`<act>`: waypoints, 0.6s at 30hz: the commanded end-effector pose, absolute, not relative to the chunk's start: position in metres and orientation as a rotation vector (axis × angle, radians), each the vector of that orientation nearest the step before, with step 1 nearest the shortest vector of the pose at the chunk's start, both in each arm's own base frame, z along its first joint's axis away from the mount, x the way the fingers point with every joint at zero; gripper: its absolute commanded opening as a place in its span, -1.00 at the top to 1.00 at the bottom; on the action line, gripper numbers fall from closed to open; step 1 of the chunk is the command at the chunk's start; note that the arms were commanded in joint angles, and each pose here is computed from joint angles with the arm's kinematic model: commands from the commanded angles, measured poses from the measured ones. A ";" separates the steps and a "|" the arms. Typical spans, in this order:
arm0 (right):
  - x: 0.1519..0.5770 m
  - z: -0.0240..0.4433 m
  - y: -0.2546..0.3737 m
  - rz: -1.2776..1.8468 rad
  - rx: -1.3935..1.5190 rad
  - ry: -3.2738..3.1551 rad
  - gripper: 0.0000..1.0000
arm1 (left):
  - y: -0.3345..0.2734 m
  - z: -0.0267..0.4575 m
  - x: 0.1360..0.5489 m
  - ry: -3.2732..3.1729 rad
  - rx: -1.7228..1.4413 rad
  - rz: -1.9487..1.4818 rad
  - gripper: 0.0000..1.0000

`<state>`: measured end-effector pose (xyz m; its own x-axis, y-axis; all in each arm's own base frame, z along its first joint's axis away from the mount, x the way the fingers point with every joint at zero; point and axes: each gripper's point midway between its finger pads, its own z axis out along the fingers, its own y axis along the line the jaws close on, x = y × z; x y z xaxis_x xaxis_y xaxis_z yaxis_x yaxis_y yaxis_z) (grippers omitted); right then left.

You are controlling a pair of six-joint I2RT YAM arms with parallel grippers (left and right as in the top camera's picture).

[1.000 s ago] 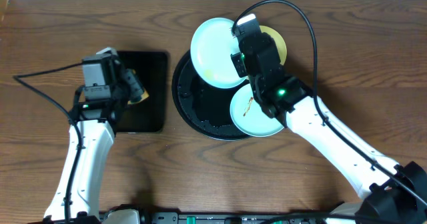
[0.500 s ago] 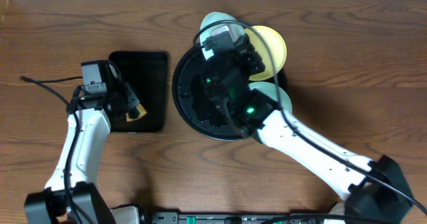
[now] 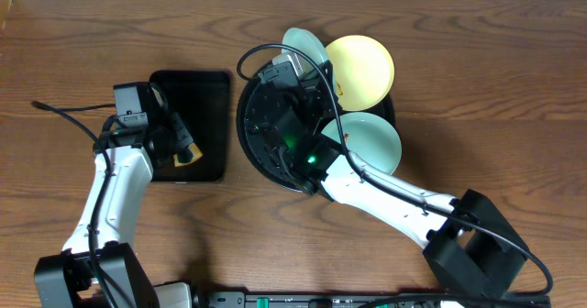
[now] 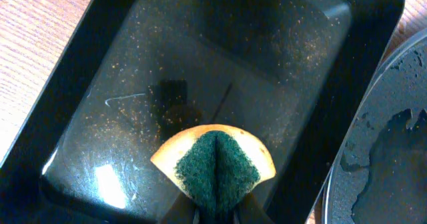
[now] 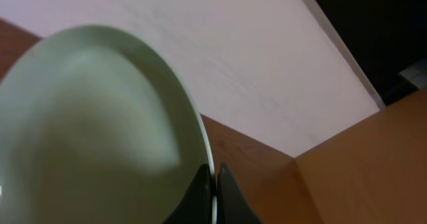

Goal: Clean dirty plates on tray and stack at the side
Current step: 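Carry the cleaned mint-green plate with the right gripper right of the tray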

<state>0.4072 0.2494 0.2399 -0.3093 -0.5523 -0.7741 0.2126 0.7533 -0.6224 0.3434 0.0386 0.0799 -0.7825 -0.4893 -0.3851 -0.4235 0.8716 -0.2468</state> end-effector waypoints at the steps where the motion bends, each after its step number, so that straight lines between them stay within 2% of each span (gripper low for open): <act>1: 0.408 0.249 0.252 -0.762 -0.252 1.715 0.98 | 0.038 0.081 0.345 2.601 -0.648 -0.214 0.85; 13: 0.407 0.255 0.251 -0.717 -0.213 1.715 0.99 | 0.031 0.082 0.346 2.603 -0.637 -0.265 0.85; 18: 0.415 0.260 0.266 -0.451 -0.311 1.764 0.98 | 0.032 0.083 0.349 2.591 -0.633 -0.266 0.85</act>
